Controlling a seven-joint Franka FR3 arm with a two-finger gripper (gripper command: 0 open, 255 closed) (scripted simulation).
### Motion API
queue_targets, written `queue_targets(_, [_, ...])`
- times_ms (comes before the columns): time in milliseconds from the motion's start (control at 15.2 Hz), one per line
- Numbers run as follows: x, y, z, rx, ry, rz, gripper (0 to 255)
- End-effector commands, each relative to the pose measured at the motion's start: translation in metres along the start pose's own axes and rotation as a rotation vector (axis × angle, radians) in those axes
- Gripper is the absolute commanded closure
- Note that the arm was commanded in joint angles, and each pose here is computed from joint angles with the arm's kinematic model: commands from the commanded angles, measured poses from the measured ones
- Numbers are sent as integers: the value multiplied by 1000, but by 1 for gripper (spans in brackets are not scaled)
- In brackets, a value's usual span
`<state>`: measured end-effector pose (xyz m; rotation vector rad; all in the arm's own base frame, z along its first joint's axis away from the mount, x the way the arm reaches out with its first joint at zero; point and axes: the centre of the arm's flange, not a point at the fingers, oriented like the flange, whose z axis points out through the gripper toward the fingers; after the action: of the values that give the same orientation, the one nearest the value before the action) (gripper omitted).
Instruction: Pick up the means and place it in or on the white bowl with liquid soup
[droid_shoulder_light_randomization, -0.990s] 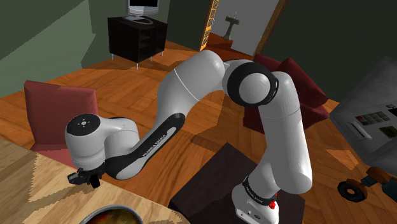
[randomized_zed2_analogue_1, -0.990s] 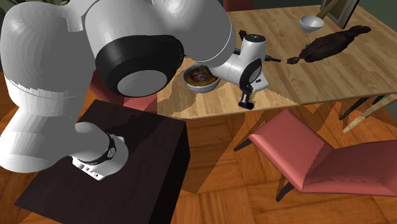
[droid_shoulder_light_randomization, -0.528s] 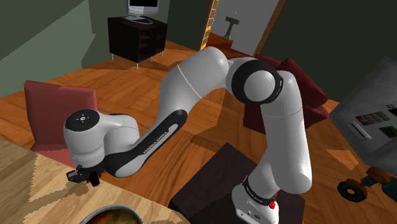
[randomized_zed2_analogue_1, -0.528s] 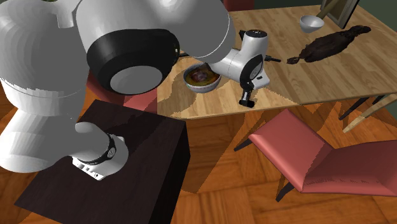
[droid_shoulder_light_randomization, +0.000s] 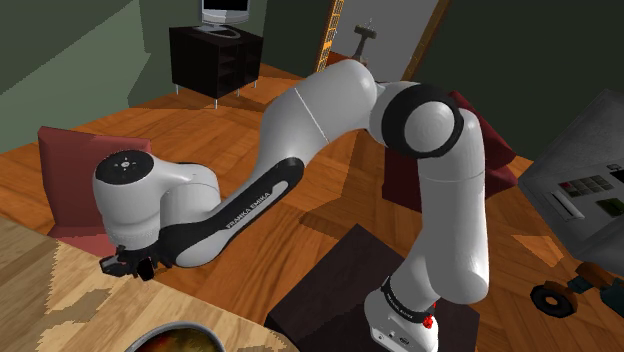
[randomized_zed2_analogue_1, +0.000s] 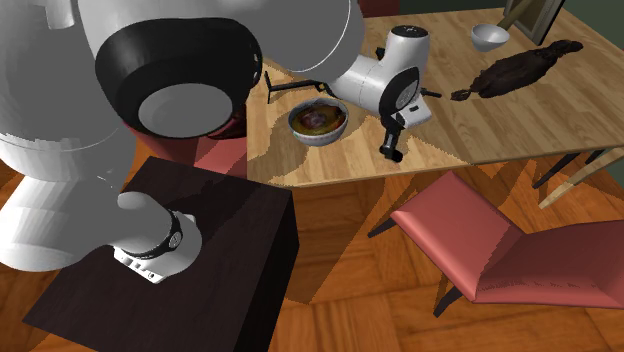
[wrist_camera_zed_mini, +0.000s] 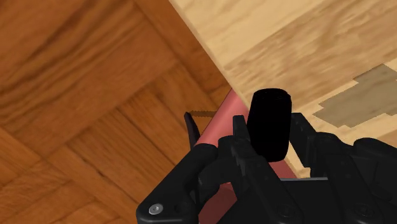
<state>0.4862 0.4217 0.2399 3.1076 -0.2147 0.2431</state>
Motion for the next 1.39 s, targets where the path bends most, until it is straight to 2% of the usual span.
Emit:
queue_targets(0, [2,0,-10,0,0,0,255])
queue_targets(1320, [18,1,-110,0,0,0,255])
